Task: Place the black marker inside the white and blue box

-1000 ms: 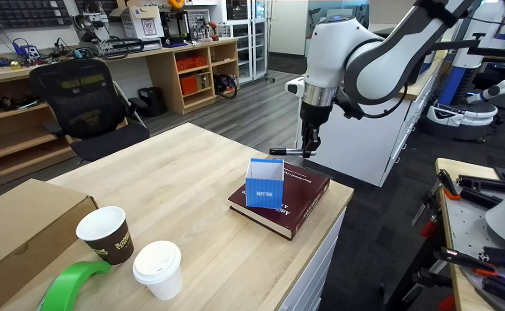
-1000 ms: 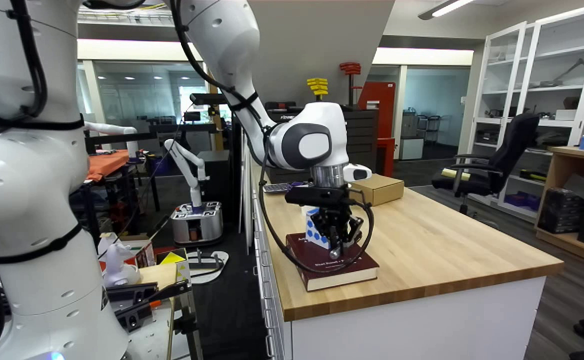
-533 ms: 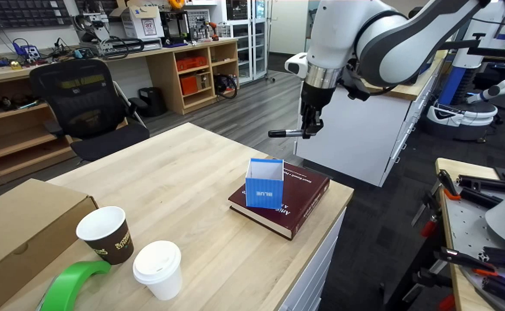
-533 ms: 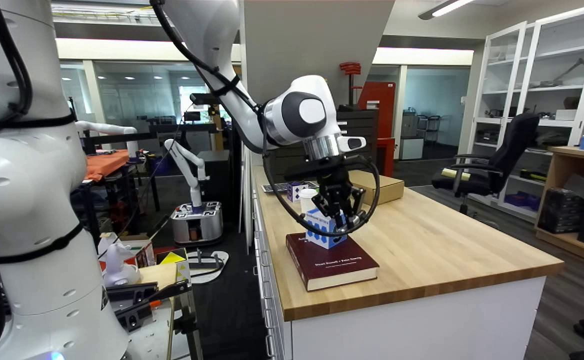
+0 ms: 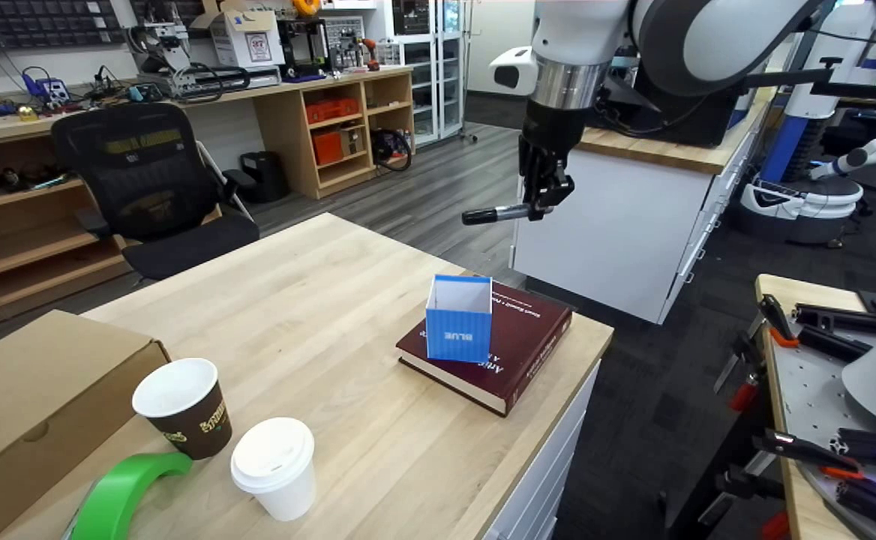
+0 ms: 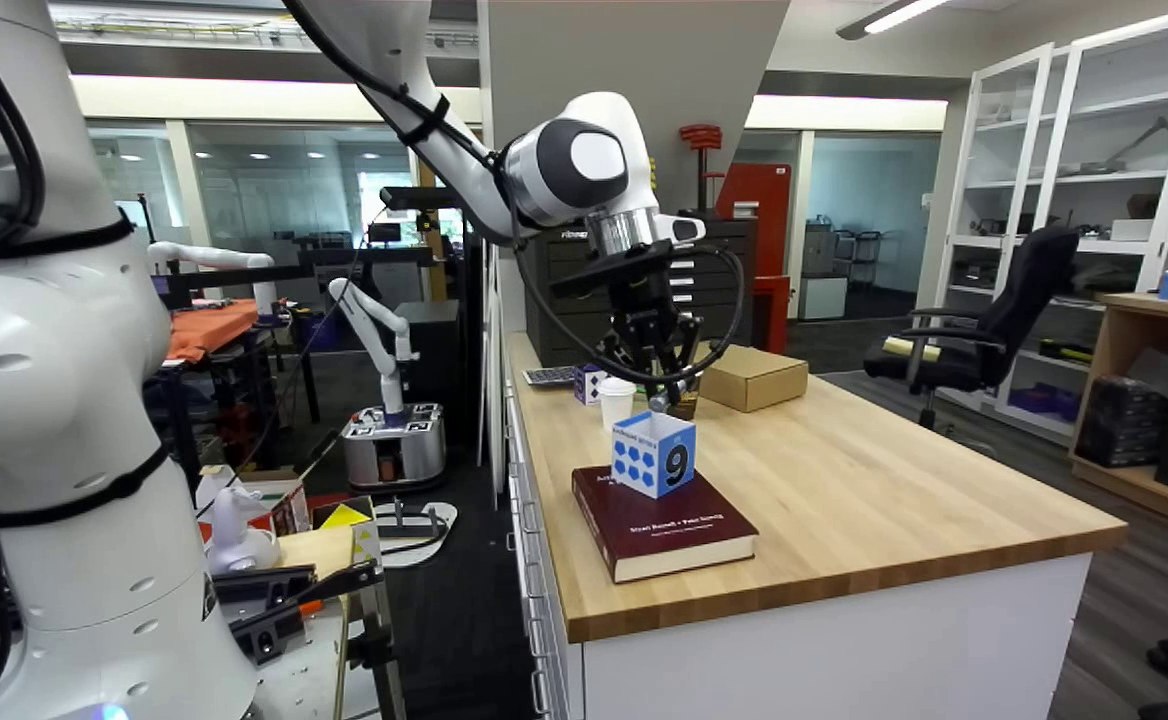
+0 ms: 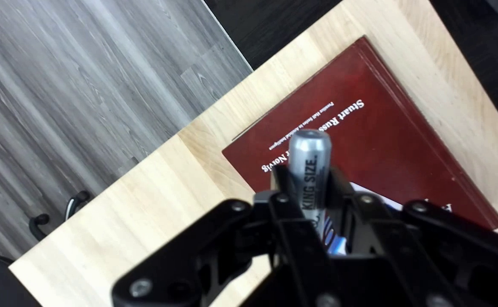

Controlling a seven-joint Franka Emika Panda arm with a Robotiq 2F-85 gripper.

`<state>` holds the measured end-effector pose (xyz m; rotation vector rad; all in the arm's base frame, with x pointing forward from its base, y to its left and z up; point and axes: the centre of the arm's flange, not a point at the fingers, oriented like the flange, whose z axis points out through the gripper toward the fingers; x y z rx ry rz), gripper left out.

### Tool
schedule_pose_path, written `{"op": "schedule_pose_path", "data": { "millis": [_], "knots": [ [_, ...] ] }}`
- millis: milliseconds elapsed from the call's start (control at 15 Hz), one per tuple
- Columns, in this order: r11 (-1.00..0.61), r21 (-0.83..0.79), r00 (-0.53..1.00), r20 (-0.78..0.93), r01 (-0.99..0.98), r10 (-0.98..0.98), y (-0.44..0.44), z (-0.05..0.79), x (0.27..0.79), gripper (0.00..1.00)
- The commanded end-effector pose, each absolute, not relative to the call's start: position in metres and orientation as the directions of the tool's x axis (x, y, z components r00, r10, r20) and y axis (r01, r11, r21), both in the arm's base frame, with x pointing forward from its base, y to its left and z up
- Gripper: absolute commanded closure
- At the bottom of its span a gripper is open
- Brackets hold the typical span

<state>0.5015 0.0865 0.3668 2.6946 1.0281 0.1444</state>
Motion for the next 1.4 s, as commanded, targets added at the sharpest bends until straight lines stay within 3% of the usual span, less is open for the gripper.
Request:
{"op": "schedule_pose_path", "data": {
  "millis": [0,467,1333],
  "knots": [
    [-0.694,0.214,0.719,-0.063,0.687,0.692,0.097,0.408,0.503,0.94],
    [-0.659,0.163,0.674,-0.287,0.734,0.680,0.133,0.417,0.521,0.94],
    [-0.522,0.093,0.475,-0.571,0.848,0.670,0.203,0.353,0.581,0.94]
  ]
}}
